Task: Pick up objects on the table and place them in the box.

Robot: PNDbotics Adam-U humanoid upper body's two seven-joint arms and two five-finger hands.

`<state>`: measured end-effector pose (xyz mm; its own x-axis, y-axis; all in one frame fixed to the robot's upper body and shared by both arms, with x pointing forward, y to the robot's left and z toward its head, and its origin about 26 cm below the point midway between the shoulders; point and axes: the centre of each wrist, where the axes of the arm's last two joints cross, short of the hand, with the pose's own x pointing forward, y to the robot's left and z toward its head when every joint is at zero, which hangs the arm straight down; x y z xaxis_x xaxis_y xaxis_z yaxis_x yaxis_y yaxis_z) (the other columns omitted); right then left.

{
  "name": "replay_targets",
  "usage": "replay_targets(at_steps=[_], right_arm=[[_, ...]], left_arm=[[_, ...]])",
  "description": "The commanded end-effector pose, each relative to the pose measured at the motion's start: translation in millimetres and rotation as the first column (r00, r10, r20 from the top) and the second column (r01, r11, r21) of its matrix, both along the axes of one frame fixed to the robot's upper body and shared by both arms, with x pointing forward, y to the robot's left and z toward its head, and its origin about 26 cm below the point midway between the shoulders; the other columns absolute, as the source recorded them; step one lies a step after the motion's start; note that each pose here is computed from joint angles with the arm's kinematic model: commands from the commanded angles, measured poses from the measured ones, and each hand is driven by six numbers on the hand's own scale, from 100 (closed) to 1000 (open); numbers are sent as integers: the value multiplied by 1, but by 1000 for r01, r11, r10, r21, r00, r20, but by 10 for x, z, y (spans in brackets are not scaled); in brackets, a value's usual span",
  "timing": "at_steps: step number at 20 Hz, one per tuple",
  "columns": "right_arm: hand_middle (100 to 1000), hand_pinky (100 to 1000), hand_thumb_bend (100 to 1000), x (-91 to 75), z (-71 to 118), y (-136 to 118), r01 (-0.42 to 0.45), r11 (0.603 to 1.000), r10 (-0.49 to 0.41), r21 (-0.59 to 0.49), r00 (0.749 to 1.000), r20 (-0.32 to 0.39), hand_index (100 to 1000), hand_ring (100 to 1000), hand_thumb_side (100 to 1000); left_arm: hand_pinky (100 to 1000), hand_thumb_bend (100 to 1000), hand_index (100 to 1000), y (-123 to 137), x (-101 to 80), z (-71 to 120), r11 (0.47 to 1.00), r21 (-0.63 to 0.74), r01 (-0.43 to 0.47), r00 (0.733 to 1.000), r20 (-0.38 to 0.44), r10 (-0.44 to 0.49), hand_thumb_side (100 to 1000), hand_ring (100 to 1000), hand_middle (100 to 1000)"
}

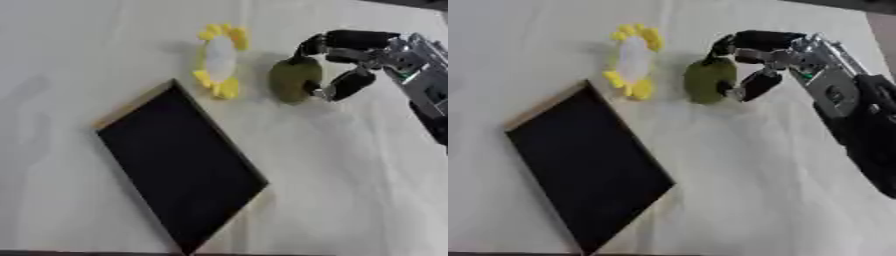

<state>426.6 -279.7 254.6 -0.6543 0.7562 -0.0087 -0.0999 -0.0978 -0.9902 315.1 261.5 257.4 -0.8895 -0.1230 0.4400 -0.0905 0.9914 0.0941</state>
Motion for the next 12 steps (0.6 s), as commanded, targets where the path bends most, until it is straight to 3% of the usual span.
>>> replay_targets(at_steps=[1,8,12], right_arm=[[451,853,100,-3,53,-42,29,999,-30,21,997,66,734,812,100],[297,804,100,-18,33,-27,24,987,-47,161,989,143,673,756,100],[282,799,100,-107,123,-18,-18,982,-20,189,980,200,671,745,100]], left_arm=[[783,100,796,-16,-38,69,1000,7,15,999,29,-15,645,711,610],[782,100,794,-20,-37,61,1000,4,20,999,25,-20,648,707,605],[780,100,793,-18,-38,49,1000,4,21,1000,19,-21,650,704,602]])
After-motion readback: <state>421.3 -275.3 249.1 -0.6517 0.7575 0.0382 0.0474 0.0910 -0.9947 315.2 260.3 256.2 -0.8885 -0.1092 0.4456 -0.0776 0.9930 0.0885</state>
